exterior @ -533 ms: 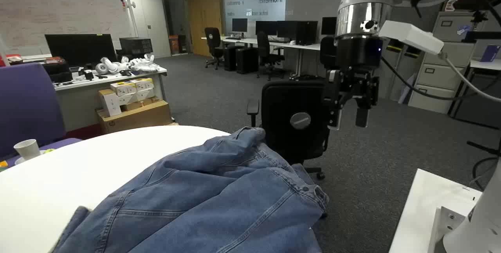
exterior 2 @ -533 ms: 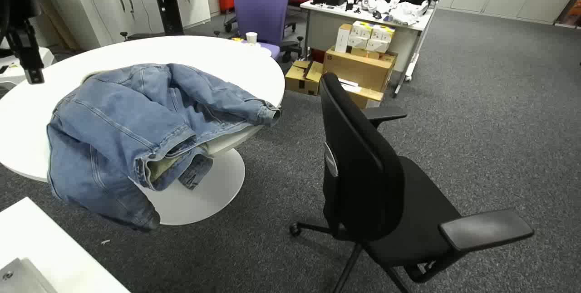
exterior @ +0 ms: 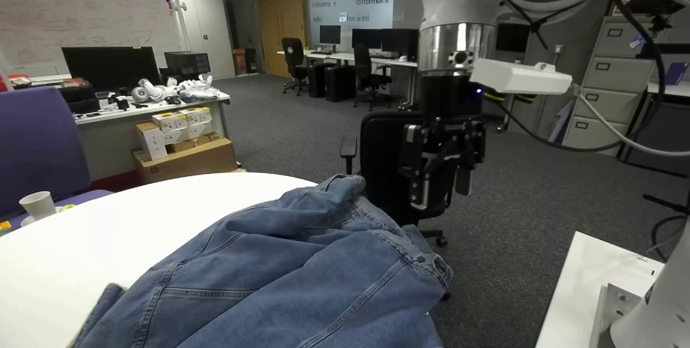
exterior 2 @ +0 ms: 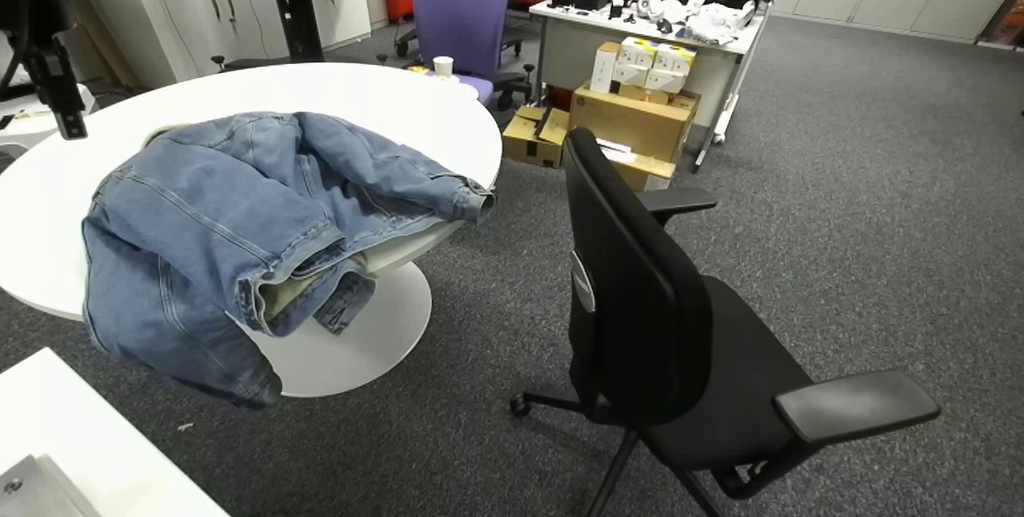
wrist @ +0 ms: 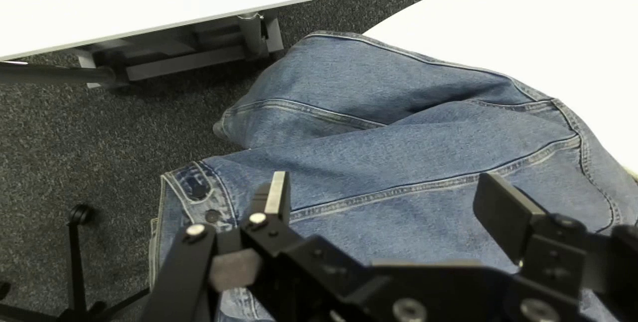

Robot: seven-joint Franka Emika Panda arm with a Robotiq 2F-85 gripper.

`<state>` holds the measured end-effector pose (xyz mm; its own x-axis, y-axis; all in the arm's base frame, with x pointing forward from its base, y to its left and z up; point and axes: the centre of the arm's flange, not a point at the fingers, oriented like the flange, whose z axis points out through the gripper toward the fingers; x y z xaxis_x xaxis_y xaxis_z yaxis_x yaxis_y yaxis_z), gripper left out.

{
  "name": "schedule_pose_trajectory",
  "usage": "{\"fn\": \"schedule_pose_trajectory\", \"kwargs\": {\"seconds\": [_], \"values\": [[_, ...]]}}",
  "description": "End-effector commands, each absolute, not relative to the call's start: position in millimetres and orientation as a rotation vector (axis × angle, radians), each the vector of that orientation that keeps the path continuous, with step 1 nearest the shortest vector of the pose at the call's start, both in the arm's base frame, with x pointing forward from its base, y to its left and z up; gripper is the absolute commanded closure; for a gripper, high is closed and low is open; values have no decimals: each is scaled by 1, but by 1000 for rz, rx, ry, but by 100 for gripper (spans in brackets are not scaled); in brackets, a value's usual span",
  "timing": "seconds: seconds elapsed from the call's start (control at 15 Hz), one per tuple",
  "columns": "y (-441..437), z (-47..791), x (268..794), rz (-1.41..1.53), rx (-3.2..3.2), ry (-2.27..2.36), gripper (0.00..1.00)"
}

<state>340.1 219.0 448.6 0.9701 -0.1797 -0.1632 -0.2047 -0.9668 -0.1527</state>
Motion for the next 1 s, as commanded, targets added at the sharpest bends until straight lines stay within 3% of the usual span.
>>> {"fn": "schedule_pose_trajectory", "kwargs": {"seconds": [0.0,0.27,0.33,0.93], "values": [[296,428,394,231,-3030,295,0],[369,402,427,203,-3121,226,0],[328,404,386,191,-3100,238,0],[348,381,410,206,-3194,128,0]]}}
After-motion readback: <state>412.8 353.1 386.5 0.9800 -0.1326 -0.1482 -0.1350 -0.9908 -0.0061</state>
